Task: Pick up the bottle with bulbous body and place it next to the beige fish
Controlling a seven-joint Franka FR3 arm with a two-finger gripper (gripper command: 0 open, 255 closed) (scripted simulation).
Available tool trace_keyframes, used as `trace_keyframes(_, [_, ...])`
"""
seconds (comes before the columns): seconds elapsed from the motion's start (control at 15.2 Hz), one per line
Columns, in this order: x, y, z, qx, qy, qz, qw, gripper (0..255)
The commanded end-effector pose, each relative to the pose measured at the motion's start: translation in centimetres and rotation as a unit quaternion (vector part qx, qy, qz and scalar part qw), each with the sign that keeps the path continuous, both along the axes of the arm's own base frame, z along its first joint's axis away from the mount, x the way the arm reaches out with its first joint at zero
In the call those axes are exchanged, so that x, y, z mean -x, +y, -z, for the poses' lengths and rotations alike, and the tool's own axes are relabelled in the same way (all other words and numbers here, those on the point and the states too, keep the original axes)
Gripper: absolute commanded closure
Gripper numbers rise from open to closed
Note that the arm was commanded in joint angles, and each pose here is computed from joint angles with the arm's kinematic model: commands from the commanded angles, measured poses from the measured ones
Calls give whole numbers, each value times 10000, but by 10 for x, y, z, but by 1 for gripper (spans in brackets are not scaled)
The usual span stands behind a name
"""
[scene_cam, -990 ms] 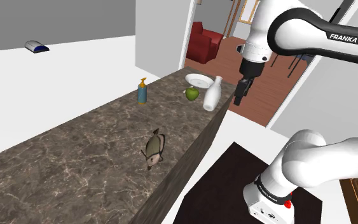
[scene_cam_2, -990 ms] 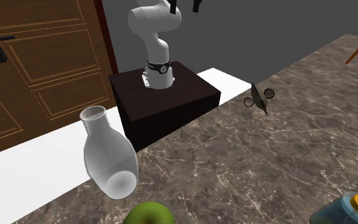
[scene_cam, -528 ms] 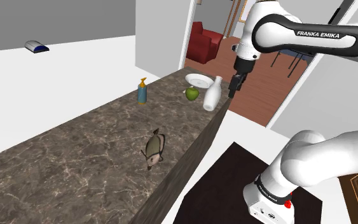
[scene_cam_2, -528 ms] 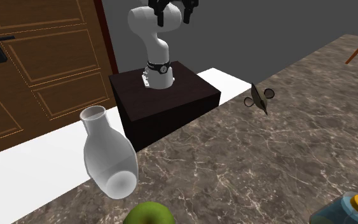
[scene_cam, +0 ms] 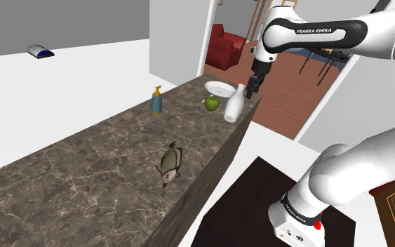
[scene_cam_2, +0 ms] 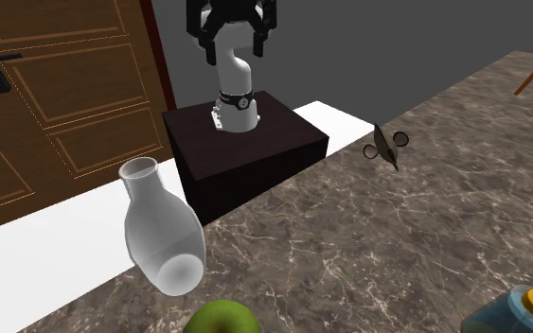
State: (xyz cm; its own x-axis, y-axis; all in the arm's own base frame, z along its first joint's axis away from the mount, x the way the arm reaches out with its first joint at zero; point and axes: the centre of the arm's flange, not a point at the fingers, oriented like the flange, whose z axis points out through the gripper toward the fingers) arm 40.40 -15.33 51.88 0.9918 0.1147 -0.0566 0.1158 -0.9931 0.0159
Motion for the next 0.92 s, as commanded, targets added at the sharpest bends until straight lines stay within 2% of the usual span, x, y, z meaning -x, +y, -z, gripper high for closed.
trace_keyframes(0.0, [-16,-20,5,-16,-24,0,10000,0])
trace_keyframes(0.86, [-117,-156,38,-153,-179,19,9997,0])
